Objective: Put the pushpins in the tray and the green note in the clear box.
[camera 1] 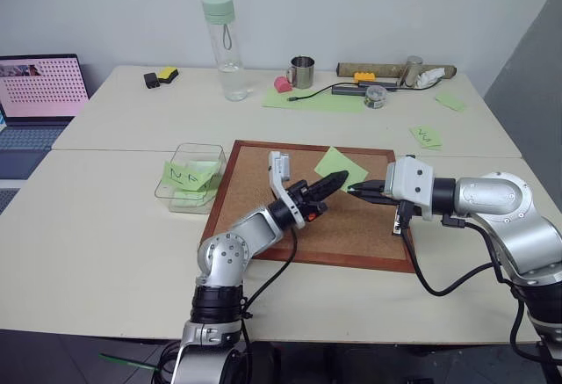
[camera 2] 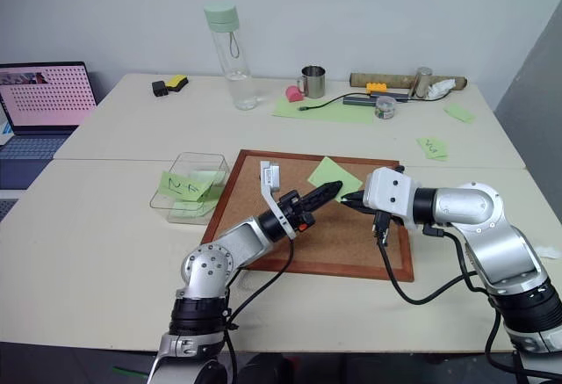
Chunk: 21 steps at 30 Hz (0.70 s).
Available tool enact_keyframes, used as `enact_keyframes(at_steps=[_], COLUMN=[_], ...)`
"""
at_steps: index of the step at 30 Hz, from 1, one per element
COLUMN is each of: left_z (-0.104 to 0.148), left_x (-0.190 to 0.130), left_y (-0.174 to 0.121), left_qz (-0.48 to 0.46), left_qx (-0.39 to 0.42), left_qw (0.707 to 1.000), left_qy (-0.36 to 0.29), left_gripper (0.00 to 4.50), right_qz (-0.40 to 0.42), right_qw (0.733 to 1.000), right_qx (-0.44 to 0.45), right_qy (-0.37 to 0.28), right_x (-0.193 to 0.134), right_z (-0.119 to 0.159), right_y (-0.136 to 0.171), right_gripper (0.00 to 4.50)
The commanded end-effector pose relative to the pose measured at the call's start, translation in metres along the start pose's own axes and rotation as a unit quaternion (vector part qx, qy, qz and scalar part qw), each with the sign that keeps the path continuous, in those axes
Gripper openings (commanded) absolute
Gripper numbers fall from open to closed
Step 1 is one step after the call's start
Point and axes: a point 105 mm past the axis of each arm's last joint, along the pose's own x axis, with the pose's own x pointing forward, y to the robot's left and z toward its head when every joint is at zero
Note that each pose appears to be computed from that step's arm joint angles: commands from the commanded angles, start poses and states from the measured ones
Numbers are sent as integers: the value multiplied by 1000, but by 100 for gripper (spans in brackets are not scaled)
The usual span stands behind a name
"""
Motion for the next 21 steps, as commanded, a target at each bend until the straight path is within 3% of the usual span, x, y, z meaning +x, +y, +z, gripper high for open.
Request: enact_keyframes(at_steps=[1, 7, 11, 16, 21], left_z=[3, -4, -2, 9, 15], left_x=[5, 7, 8, 6, 1], left_y=[0, 24, 28, 20, 12], left_qz=[7, 74, 85, 73, 62], left_qx=[42, 99, 111, 121, 137], left_qw=[999, 992, 990, 990, 988], left_qy=[-3, 9, 1, -17, -19], left_gripper=[6, 6, 6, 6, 6], right_qz=[-16, -39, -72, -154, -195], right_qw=[999, 999, 997, 978, 943], right_qx=[-17, 5, 32, 89, 142], right_qy=[-26, -36, -10, 110, 229], right_x=[-6, -16, -31, -63, -94], right_z=[18, 24, 12, -48, -115], right_y=[-8, -17, -26, -41, -33], right_gripper=[0, 0, 0, 0, 0])
